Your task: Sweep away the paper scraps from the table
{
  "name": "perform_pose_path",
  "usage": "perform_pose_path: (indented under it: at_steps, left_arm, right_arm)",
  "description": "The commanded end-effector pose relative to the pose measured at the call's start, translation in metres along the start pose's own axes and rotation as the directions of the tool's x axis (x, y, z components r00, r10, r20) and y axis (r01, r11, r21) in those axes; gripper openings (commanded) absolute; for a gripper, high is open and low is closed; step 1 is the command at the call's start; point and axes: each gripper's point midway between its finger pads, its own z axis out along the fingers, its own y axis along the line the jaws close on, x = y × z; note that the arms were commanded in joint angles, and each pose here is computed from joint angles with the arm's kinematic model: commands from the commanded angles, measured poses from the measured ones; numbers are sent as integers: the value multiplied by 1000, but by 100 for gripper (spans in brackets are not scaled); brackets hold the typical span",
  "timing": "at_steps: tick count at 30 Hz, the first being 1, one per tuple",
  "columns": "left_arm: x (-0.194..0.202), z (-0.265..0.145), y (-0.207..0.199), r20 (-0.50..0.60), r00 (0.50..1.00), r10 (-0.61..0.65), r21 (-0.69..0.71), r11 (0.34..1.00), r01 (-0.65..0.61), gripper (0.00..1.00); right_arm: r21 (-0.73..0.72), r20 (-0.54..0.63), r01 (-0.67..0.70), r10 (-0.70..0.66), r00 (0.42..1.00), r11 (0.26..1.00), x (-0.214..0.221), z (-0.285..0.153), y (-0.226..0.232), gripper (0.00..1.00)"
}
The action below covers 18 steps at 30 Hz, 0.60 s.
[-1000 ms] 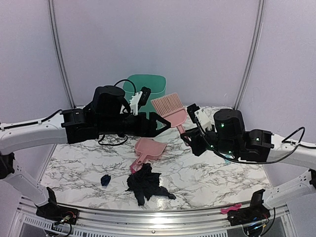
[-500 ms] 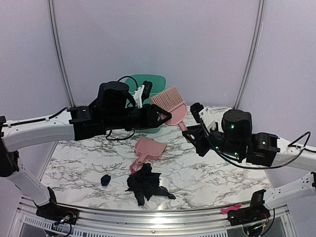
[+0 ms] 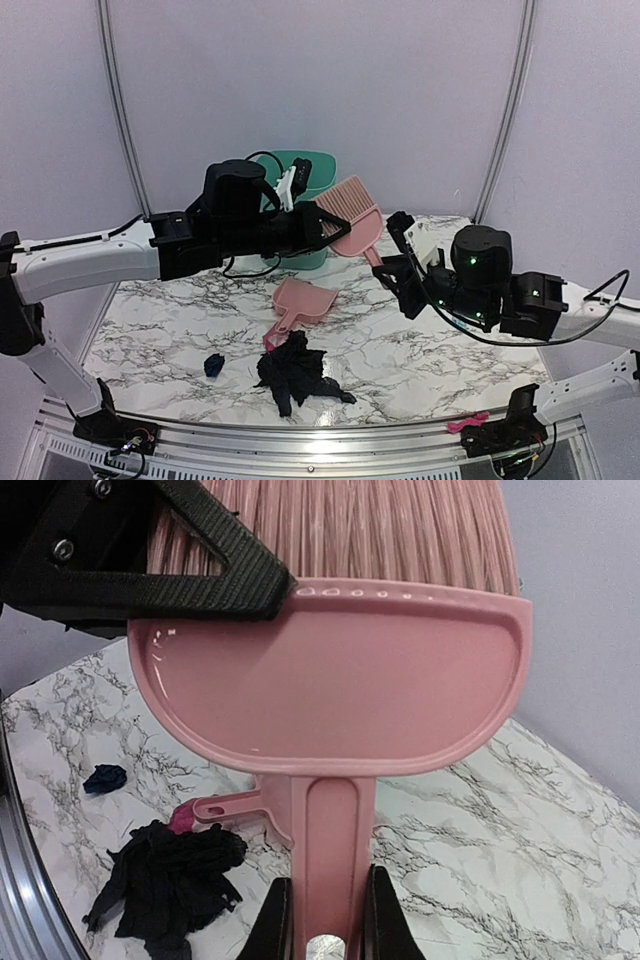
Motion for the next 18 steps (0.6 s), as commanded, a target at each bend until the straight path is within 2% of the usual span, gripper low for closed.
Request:
perform_pose_path:
  at_steps: [1,2,4,5,6,7,11,14,18]
  left_arm:
    - [-3,3,-8,8,1000,7,45,999,-7,0]
    - [-4,3,-8,10,1000,8,42,999,-9,0]
    - [-8,1,-8,26,1000,9,40,999,-10,0]
    - [-11,0,-10,38,999,8,46,999,-10,0]
    - [-15,-3,-13,53,999,8,55,998,-11,0]
    - [-20,-5,-16,68,998,7,69,998,-11,0]
    - [-41,-17,-31,111,994,6,114,993,-18,0]
    - [-59,-29,-44,140,990,-5,159,987,-18,0]
    - [-82,-50,-68,189,982,-13,219,975,-30,0]
  right_arm:
    - [14,101,-32,31,994,999,-27,-11,-4,0]
    - [34,105,-47,43,994,998,-28,-12,-8,15]
    - [54,123,-90,83,989,994,-31,-15,-13,65]
    - [56,139,-112,104,985,992,-33,-17,-14,80]
    - [48,158,-140,131,979,989,-36,-20,-14,90]
    - [31,184,-172,164,969,985,-41,-23,-14,96]
    - [-119,291,-316,337,895,941,-75,-38,-6,99]
    - [-260,346,-403,474,810,877,-104,-49,-2,99]
    - [-428,393,-431,594,702,794,-136,-67,0,98]
